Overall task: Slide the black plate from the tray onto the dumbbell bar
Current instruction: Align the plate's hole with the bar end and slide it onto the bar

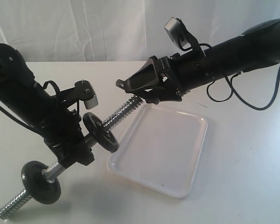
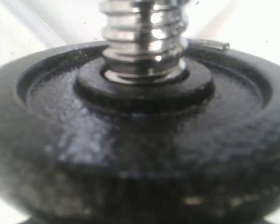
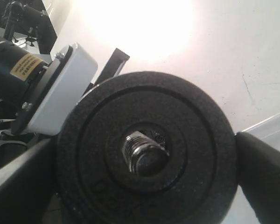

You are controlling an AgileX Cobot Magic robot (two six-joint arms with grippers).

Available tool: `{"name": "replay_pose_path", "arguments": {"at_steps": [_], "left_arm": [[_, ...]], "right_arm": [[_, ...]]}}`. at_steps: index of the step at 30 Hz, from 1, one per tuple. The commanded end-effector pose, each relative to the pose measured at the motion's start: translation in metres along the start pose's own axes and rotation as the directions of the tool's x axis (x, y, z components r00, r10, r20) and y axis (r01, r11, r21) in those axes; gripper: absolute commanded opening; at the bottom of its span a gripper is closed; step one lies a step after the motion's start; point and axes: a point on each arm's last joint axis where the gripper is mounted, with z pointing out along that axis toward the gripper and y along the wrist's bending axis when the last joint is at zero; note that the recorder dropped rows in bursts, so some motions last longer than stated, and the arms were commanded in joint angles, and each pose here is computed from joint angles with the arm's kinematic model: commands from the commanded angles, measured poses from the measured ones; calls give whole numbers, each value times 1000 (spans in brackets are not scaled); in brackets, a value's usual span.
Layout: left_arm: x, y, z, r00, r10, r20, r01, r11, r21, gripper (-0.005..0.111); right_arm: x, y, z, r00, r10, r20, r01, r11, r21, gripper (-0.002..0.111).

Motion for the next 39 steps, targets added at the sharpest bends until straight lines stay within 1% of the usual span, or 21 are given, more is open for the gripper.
{"name": "replay_pose_path", "arguments": {"at_steps": [1,8,10,13,18,22,29,34,39], "left_arm": [[-18,-9,-19,987,-80,137,77,997,22,0],[-18,-8,-19,984,-108,140,107,994,19,0],[-19,-7,-20,979,-145,147,145,989,11,0],[-19,-6,-20,976,-155,153,155,988,7,0],[-21,-7,-20,971,-170,170,170,985,17,0],[-24,-8,-21,958,-202,204,198,979,40,0],[-26,-8,-21,954,-209,217,203,978,49,0],[-26,-8,-21,952,-212,220,206,977,52,0],[-26,-9,-21,952,-212,219,205,977,53,0]], "right_arm": [[-7,13,-3,999,-13,37,15,998,-64,0],[-9,14,-3,998,-2,58,7,997,-77,0],[-9,14,-3,998,-3,58,7,997,-77,0],[-9,14,-3,998,-2,58,7,997,-78,0],[-8,14,-3,998,2,58,3,997,-79,0],[-9,14,-3,998,6,66,0,996,-84,0],[-9,15,-3,997,9,71,-3,996,-87,0],[-2,7,1,991,80,109,-72,995,-75,0],[1,3,2,989,98,114,-92,994,-61,0]]}}
